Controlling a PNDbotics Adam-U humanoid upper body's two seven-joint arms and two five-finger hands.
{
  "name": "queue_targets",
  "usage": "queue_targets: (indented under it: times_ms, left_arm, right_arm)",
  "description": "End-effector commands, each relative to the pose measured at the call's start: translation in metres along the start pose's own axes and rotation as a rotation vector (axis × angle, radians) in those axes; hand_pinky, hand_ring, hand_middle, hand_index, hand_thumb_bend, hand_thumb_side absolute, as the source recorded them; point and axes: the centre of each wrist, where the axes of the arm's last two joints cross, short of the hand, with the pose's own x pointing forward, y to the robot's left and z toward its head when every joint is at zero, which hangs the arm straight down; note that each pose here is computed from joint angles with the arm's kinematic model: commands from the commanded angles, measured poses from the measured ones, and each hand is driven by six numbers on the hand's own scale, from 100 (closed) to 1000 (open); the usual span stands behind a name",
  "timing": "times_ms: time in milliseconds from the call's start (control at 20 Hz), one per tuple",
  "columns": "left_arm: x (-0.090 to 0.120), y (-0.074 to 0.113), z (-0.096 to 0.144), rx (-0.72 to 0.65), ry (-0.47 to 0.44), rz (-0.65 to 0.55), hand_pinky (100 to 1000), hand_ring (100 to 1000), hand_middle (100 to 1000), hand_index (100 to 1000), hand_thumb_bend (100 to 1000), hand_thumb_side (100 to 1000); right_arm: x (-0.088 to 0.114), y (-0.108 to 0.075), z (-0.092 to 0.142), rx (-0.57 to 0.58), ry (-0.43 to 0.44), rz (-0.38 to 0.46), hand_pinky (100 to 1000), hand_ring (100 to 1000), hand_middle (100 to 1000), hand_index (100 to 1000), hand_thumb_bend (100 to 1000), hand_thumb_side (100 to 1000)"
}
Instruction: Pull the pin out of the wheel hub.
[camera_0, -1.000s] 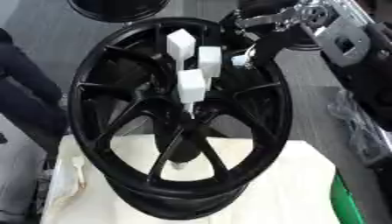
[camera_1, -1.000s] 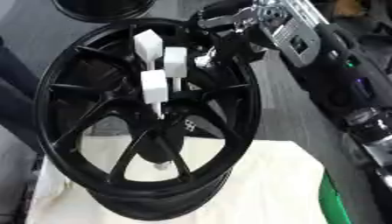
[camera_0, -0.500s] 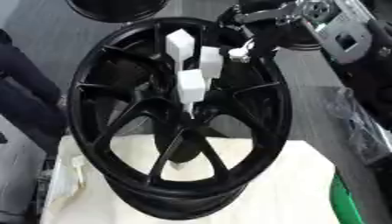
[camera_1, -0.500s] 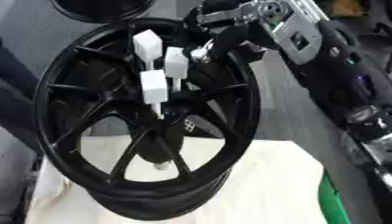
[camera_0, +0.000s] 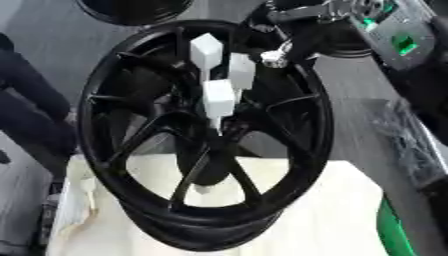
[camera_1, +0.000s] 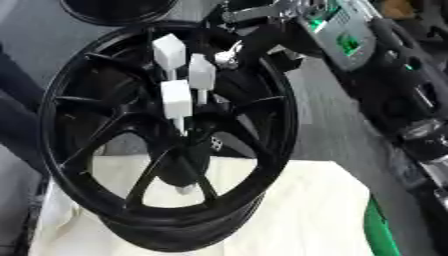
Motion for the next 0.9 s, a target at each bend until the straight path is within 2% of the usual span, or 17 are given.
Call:
queue_targets:
  times_ms: [50,300,450,550,700,800,900]
  left_arm:
    - [0.008,0.004,-0.003,-0.005,-0.02,-0.025,487,448,505,633,686,348]
    - [0.008,0.004,-0.003,-0.005,-0.02,-0.024,487,448,504,634,686,349]
    - [0.008,0.004,-0.003,-0.006,-0.021,-0.024,487,447,504,634,687,349]
    - [0.008,0.004,-0.003,-0.005,-0.021,-0.024,487,447,504,634,687,349]
    - [0.008,0.004,-0.003,-0.004,-0.022,-0.025,487,448,504,634,690,349]
    - [0.008,0.005,-0.003,-0.005,-0.022,-0.025,487,448,504,634,690,349]
    - [0.009,0.005,-0.003,-0.005,-0.023,-0.025,487,447,504,634,692,348]
  right_arm:
    - [-0.002,-0.006,0.002,0.022,0.008,0.048,705,386,814,947,100,864]
    - [-0.003,0.001,-0.006,0.053,0.012,0.067,698,382,802,941,100,870]
    - [-0.004,0.006,-0.01,0.071,0.015,0.078,693,373,788,936,100,827]
    - [-0.006,0.008,-0.011,0.081,0.019,0.082,692,371,780,933,100,760]
    - [-0.008,0.012,-0.012,0.09,0.021,0.082,683,361,761,919,100,730]
    - [-0.009,0.013,-0.013,0.096,0.023,0.083,676,348,727,895,100,691]
    - [-0.009,0.014,-0.013,0.095,0.022,0.081,655,316,613,801,100,656]
